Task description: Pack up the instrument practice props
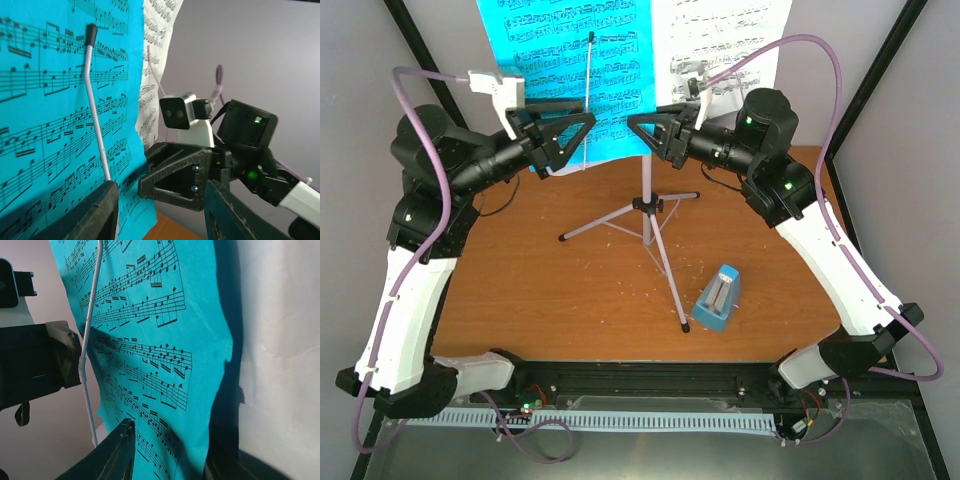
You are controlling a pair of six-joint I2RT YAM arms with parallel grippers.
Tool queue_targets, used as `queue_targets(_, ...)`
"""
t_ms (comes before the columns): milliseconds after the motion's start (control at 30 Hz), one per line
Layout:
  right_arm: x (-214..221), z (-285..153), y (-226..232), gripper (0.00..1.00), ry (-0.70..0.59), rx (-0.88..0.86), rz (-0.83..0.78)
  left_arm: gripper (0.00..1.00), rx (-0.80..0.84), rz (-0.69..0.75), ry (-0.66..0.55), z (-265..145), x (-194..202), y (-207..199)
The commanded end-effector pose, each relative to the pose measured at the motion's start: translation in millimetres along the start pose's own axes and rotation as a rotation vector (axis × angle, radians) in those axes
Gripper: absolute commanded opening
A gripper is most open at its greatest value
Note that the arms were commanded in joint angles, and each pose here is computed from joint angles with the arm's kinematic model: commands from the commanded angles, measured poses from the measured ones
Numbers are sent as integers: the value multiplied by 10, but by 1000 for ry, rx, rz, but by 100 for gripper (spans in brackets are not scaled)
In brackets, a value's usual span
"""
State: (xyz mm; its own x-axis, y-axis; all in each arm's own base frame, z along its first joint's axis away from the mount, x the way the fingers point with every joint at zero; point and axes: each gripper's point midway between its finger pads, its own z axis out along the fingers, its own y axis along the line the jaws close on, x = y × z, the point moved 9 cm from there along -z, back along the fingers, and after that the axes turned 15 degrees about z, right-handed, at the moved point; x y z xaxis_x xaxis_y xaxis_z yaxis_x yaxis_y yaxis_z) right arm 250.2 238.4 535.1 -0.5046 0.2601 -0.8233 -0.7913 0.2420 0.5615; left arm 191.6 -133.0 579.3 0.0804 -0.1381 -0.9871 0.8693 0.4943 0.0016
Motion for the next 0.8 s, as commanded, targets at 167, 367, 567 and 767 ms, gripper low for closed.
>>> queue_targets(167, -23, -18, 80, 26, -4, -12, -32, 44, -159, 72, 40, 254, -11, -67)
queue_targets(367, -21, -56, 95, 26, -12, 1, -49, 44, -206, 83, 46, 317, 13, -96)
queue_targets(567, -20, -81, 96, 17, -20, 15, -61, 44, -260, 82, 38, 258, 14, -75)
queue_targets(767, -13, -90, 88, 10, -27, 22, -64, 42, -261, 83, 28, 232, -1, -87)
